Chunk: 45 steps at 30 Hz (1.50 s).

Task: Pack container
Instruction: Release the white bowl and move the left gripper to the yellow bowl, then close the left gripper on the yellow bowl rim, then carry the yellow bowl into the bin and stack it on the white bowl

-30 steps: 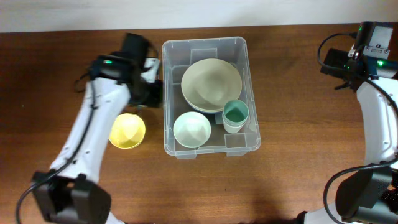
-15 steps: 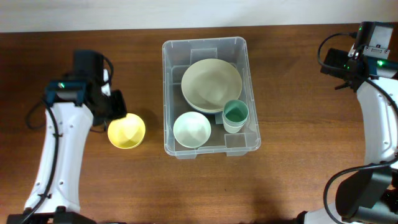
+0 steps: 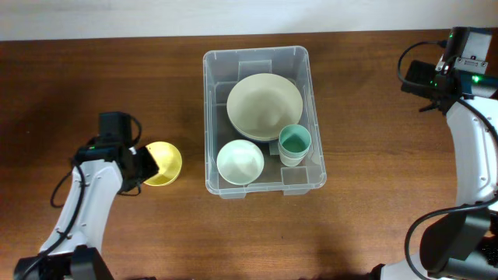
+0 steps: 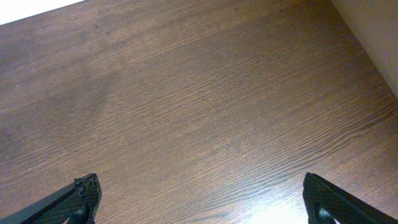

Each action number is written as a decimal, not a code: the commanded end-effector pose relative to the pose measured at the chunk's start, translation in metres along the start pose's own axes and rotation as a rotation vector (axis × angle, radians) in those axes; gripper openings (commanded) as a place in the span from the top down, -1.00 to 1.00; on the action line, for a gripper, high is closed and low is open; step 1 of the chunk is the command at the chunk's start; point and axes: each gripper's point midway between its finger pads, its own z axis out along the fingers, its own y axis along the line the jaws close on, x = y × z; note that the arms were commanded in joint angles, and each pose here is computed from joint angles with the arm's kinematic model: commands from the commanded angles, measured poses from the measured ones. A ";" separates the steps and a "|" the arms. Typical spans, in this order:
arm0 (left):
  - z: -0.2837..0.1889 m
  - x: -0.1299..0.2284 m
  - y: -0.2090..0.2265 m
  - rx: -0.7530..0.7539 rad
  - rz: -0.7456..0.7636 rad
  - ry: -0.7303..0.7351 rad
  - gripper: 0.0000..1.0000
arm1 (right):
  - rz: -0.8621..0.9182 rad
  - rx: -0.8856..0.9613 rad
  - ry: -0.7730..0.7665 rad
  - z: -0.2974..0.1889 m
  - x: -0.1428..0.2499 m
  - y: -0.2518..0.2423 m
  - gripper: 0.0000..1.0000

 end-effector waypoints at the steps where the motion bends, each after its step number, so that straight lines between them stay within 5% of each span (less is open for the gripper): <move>1: -0.005 -0.009 0.012 -0.001 -0.071 -0.035 0.17 | 0.016 0.017 -0.023 -0.006 -0.007 -0.006 -0.98; 2: -0.005 -0.010 0.015 -0.003 -0.074 -0.036 0.15 | 0.016 0.017 -0.023 -0.006 -0.007 -0.006 -0.98; 4: -0.004 -0.013 0.020 -0.007 -0.081 -0.041 -0.35 | 0.016 0.017 -0.023 -0.006 -0.007 -0.006 -0.98; 5: -0.002 -0.014 0.021 -0.007 -0.084 -0.042 -0.43 | 0.016 0.017 -0.023 -0.006 -0.007 -0.006 -0.97; 21: 0.061 -0.001 0.023 -0.042 -0.085 0.088 -0.49 | 0.016 0.017 -0.023 -0.006 -0.007 -0.006 -0.98; 23: 0.066 0.000 0.022 -0.037 -0.084 0.099 -0.25 | 0.016 0.017 -0.023 -0.006 -0.007 -0.006 -0.98; 28: 0.064 -0.004 0.021 -0.034 -0.064 0.089 0.77 | 0.016 0.017 -0.023 -0.006 -0.007 -0.006 -0.98; 30: 0.059 -0.010 0.019 -0.025 -0.042 0.072 0.99 | 0.016 0.017 -0.023 -0.006 -0.007 -0.006 -0.98; 40: -0.044 -0.055 -0.004 0.056 0.033 -0.117 0.99 | 0.016 0.017 -0.023 -0.006 -0.007 -0.006 -0.98; 45: -0.108 -0.050 -0.043 0.201 0.163 -0.258 0.99 | 0.016 0.017 -0.023 -0.006 -0.007 -0.006 -0.98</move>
